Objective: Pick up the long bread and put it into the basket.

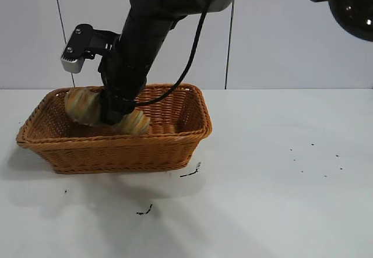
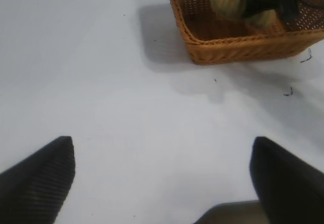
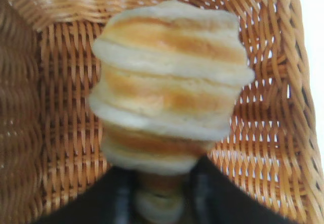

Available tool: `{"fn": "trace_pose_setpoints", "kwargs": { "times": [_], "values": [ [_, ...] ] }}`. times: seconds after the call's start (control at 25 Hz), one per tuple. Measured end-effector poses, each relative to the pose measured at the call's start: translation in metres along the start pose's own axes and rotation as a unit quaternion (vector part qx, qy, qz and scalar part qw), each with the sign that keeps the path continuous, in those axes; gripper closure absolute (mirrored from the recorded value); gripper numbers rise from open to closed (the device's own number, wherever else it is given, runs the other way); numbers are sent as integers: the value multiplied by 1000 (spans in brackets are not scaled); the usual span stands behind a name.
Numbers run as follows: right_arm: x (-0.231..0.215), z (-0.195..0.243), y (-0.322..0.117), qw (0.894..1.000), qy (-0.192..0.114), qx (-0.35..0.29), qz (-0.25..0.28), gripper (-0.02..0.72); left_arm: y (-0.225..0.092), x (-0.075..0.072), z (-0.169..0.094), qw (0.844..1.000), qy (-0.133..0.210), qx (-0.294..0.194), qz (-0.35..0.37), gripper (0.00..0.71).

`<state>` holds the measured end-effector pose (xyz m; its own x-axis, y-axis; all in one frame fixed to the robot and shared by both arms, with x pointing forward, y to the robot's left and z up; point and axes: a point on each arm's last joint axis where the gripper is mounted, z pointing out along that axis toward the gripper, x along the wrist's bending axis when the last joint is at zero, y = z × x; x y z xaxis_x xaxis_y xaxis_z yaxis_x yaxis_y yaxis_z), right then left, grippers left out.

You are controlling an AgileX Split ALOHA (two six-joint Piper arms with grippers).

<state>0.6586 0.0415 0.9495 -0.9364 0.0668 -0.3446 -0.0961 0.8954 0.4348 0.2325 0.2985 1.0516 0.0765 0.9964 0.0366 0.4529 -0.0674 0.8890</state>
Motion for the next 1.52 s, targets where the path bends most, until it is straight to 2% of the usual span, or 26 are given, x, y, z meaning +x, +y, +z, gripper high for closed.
{"fn": "trace_pose_setpoints", "kwargs": {
  "times": [0.16, 0.28, 0.36, 0.44, 0.52, 0.64, 0.8, 0.96, 1.12, 1.2, 1.32, 1.52],
  "values": [
    [-5, -17, 7, 999, -12, -11, 36, 15, 0, 0, 0, 1000, 0, 0, 0, 18],
    [-10, -38, 15, 991, -25, -27, 127, 14, 0, 0, 0, 1000, 0, 0, 0, 18],
    [-14, -54, 21, 975, -34, -38, 218, 14, 0, 0, 0, 1000, 0, 0, 0, 18],
    [-18, -70, 24, 956, -46, -45, 285, 14, 0, 0, 0, 1000, 0, 0, 0, 18],
    [-21, -82, 25, 939, -49, -45, 336, 14, 0, 0, 0, 1000, 0, 0, 0, 18],
    [-29, -88, 13, 920, -49, -33, 387, 14, 0, 0, 0, 1000, 0, 0, 0, 18],
    [-51, -95, -27, 902, -61, 4, 428, 14, 0, 0, 0, 1000, 0, 0, 0, 18],
    [-84, -111, -88, 876, -97, 37, 471, 14, 0, 0, 0, 1000, 0, 0, 0, 18],
    [-110, -135, -159, 839, -128, 70, 524, 14, 0, 0, 0, 1000, 0, 0, 0, 18],
    [-119, -148, -193, 816, -142, 82, 554, 14, 0, 0, 0, 1000, 0, 0, 0, 18],
    [-126, -163, -228, 792, -157, 92, 582, 14, 0, 0, 0, 1000, 0, 0, 0, 18],
    [-127, -176, -257, 772, -157, 110, 606, 14, 0, 0, 0, 1000, 0, 0, 0, 18]
  ]
}}
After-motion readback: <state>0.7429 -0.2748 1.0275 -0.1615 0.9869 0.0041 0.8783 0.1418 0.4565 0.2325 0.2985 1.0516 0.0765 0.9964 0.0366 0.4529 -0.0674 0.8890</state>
